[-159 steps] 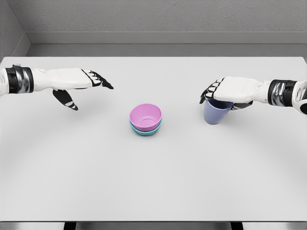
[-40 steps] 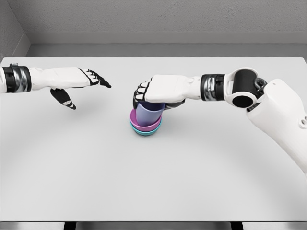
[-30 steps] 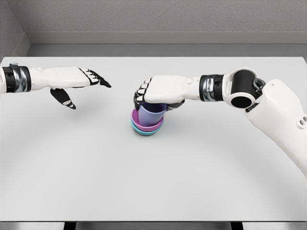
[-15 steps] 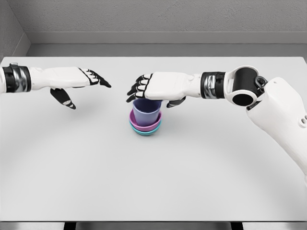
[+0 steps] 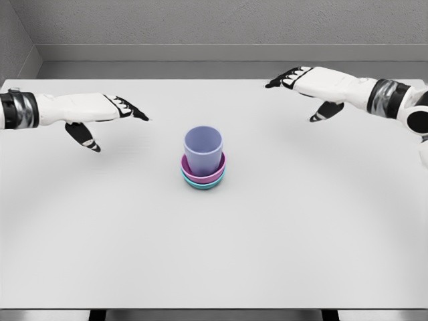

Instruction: Stacking bowl and cup with both arms

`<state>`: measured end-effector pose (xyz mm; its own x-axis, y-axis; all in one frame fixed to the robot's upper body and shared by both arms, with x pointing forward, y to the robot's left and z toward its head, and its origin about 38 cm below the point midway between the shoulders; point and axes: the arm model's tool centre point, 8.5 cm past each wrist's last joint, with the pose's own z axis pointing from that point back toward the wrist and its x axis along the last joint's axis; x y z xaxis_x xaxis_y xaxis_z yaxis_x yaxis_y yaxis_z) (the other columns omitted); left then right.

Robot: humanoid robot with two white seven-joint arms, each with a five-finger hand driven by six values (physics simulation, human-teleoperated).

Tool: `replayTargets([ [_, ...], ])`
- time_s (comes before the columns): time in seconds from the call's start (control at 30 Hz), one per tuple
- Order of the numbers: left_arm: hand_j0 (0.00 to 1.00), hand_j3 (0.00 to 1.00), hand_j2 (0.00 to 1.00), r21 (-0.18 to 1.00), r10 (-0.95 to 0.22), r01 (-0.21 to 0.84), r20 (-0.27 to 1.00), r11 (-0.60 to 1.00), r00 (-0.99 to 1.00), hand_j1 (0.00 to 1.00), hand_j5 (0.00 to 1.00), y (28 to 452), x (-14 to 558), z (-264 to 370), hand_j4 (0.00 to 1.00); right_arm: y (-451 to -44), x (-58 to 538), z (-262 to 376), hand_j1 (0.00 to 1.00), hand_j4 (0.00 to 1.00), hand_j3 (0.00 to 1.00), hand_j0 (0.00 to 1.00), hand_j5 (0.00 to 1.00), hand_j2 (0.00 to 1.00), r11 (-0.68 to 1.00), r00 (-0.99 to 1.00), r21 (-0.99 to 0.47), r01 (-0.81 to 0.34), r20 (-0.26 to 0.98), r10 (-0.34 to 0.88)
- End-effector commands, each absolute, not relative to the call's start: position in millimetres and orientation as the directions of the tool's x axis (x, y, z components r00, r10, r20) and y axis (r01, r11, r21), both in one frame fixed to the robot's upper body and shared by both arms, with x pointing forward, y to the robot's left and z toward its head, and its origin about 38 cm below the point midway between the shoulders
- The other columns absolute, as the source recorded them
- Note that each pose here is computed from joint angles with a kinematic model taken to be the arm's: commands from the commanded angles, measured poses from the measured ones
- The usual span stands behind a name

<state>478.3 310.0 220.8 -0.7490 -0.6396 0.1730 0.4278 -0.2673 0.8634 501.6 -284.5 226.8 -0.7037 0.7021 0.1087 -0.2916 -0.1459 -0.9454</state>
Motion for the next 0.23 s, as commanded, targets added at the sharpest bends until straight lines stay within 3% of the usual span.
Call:
replayTargets([
  [0.0,1.00,1.00,1.00,0.860,-0.662,0.444,0.182,-0.252,-0.727,1.00,1.00,318.6,481.0,218.3,1.00,-305.9,504.3,221.8,1.00,1.00,1.00,1.00,1.00,1.00,-0.121,-0.660,-0.939,-0.323,0.132,0.739],
  [0.2,1.00,1.00,1.00,0.857,-0.662,0.450,0.188,-0.250,-0.725,1.00,1.00,318.8,479.9,215.5,1.00,-307.8,504.2,223.7,1.00,1.00,1.00,1.00,1.00,1.00,-0.118,-0.658,-0.940,-0.320,0.131,0.741],
])
